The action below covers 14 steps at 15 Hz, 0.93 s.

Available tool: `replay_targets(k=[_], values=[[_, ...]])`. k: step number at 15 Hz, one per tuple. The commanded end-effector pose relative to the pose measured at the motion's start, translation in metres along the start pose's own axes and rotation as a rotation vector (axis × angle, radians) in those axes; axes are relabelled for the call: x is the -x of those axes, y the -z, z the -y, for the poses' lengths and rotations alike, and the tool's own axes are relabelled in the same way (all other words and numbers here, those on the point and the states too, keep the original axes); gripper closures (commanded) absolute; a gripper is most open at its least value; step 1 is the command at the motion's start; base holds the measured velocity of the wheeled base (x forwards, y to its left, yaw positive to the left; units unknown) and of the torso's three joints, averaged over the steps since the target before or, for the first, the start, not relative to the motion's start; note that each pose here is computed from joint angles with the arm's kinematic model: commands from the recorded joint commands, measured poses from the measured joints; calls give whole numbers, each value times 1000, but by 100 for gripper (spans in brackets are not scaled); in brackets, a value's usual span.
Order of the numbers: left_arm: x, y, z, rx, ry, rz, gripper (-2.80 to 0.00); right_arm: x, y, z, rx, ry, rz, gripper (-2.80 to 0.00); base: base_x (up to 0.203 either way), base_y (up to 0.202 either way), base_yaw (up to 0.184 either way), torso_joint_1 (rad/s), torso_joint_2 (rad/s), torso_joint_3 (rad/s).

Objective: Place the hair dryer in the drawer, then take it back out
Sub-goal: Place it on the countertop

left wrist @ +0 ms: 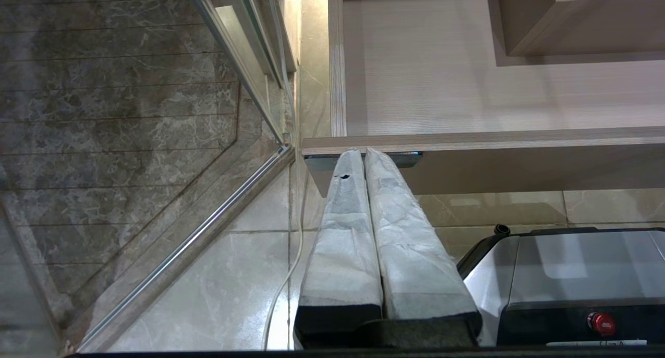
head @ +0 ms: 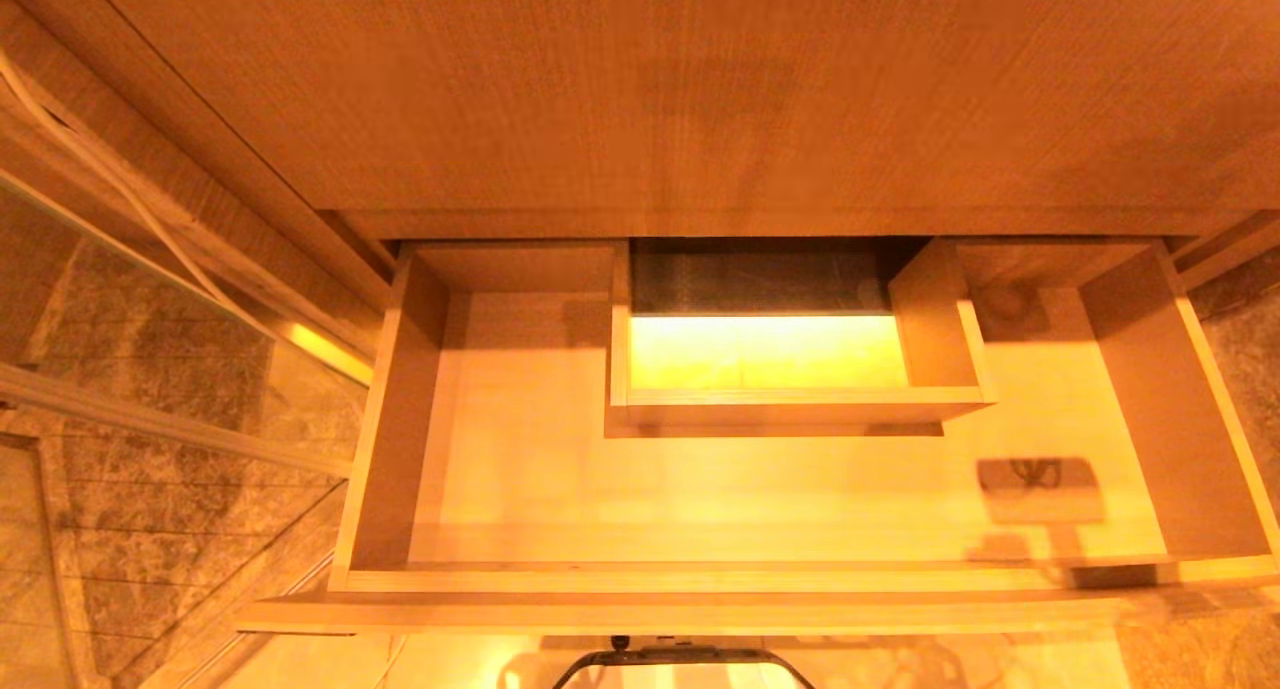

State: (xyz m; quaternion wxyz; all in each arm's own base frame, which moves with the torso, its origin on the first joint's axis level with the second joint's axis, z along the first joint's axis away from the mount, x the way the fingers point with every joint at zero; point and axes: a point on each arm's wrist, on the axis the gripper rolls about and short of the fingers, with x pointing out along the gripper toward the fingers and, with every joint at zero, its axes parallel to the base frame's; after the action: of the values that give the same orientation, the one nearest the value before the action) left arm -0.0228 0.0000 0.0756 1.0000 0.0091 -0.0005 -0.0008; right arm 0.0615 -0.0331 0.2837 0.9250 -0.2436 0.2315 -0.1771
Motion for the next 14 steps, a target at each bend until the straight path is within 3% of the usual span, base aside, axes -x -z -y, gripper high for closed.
replay_targets(k=[1,8,14], values=[[0,0,0,0,0,-1,0,16,0,1,1,41,43,0,0,0,0,0,0,0],[0,0,0,0,0,-1,0,47,-19,14,0,149,155,0,0,0,0,0,0,0],[0,0,0,0,0,-2,0,78,-52,38,-1,325,244,0,0,0,0,0,0,0]])
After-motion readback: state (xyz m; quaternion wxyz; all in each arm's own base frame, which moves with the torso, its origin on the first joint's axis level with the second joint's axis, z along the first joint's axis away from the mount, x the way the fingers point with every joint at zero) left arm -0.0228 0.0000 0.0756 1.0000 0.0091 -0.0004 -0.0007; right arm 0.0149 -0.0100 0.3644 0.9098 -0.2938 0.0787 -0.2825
